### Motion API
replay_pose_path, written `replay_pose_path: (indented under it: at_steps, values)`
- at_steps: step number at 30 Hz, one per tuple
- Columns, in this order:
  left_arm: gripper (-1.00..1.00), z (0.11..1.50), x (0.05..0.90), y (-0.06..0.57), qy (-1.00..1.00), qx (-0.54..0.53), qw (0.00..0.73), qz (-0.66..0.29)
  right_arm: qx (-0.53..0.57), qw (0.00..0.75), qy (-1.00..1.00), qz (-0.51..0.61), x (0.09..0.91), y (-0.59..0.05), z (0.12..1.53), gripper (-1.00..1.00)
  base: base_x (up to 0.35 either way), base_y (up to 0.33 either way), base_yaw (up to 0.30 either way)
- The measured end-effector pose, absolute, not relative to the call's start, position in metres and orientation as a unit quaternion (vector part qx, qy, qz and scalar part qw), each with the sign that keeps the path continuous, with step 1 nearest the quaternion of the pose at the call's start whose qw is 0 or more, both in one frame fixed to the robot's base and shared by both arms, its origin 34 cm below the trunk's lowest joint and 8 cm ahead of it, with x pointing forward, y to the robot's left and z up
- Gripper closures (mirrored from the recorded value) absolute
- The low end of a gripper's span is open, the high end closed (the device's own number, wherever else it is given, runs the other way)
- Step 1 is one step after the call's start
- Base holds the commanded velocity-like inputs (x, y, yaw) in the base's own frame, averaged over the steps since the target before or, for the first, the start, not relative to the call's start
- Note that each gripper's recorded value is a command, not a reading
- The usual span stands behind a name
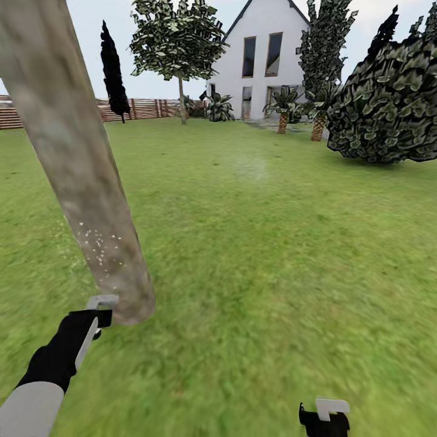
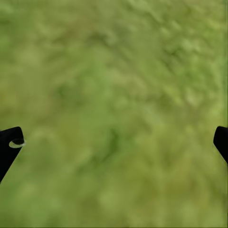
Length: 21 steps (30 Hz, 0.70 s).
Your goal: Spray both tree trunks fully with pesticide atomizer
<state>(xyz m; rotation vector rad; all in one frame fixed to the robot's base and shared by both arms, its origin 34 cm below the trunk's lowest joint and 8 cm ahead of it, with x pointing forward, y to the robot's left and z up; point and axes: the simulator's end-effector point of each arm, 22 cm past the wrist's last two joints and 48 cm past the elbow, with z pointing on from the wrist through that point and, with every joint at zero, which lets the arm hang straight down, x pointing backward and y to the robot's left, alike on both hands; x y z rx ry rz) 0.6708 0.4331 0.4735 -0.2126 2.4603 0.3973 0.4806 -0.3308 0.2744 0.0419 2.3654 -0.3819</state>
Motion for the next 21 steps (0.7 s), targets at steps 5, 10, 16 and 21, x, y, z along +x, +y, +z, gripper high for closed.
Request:
replay_pose_path:
  at_steps: [5, 10, 16, 21]
  values:
    - [1.00, 0.473, 0.670, 0.434, 0.933, -0.089, 0.316, 0.146, 0.017, 0.364, 0.919, -0.149, 0.481, -0.331, 0.274, -1.00, 0.163, -0.220, 0.000]
    - [1.00, 0.473, 0.671, 0.430, 0.934, -0.088, 0.316, 0.143, 0.017, 0.364, 0.919, -0.148, 0.481, -0.330, 0.274, -1.00, 0.006, -0.272, 0.177]
    - [1.00, 0.477, 0.672, 0.433, 0.932, -0.088, 0.320, 0.147, 0.017, 0.364, 0.919, -0.148, 0.481, -0.330, 0.274, -1.00, 0.000, -0.274, 0.277]
    - [1.00, 0.474, 0.671, 0.433, 0.933, -0.087, 0.317, 0.150, 0.017, 0.363, 0.920, -0.148, 0.480, -0.330, 0.274, -1.00, 0.096, -0.274, 0.277]
